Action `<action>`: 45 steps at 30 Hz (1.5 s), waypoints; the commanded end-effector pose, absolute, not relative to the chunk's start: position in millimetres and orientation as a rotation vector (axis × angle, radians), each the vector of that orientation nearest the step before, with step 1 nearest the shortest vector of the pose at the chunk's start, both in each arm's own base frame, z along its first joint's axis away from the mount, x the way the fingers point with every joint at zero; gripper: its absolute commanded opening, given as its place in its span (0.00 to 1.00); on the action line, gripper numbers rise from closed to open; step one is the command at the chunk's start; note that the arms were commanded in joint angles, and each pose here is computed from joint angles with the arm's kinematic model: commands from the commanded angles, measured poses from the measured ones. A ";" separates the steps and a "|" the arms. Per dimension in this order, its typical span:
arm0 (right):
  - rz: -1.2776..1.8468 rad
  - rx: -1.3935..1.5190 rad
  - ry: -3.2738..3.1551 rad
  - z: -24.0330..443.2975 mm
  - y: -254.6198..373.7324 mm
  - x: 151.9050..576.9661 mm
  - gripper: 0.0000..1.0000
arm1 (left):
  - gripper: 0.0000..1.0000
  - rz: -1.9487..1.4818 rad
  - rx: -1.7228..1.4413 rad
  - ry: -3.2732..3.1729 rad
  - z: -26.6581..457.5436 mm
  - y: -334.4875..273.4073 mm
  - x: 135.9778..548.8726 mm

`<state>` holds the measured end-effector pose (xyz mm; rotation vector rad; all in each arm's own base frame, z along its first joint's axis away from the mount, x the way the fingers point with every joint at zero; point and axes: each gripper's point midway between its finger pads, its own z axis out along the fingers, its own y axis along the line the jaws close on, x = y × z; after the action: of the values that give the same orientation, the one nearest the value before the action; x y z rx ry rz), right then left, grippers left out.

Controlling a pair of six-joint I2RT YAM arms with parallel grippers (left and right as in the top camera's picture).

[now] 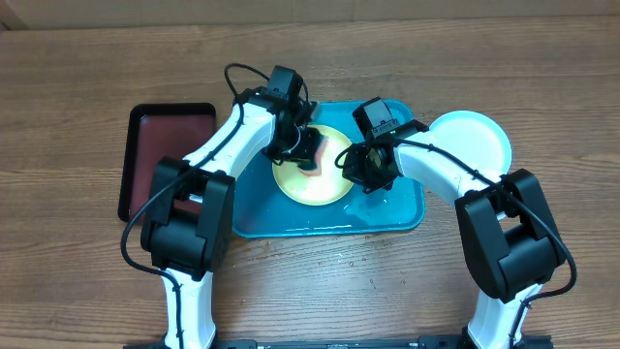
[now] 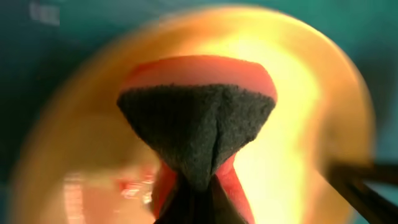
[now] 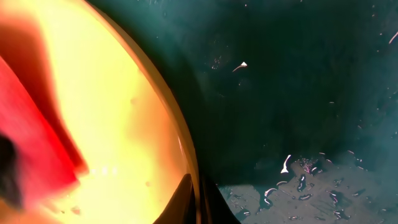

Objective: Clean dirty plates on tray and stack at the side
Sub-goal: 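Scrub the yellow plate with the sponge using the left gripper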

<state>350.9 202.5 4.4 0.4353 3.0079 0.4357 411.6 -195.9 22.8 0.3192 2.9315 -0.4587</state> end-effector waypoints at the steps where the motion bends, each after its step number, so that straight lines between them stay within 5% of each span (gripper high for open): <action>1: 0.261 0.421 3.060 -21.4 182.1 334.7 0.04 | 0.04 0.017 -0.015 2.867 21.2 -139.7 437.7; 11: 0.262 0.421 3.060 -21.4 182.2 334.7 0.04 | 0.04 0.151 -0.056 2.987 15.6 -120.5 406.4; 21: 0.279 0.421 3.065 -21.2 184.1 333.8 0.04 | 0.04 -0.708 0.681 3.126 30.2 -199.2 330.4; 28: 0.295 0.406 3.078 -21.0 188.0 330.5 0.04 | 0.04 -0.801 0.759 2.967 34.5 -216.9 350.9; 38: 0.286 0.344 3.081 -21.1 199.0 324.9 0.04 | 0.04 0.083 0.148 2.888 19.8 -133.7 431.8; 45: 0.284 0.341 3.078 -21.2 199.3 325.2 0.04 | 0.04 0.488 -0.187 2.840 28.0 -79.3 419.6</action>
<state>349.4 211.1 5.2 0.3487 2.9952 0.4135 415.0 -133.8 19.1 0.0726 2.9475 0.1152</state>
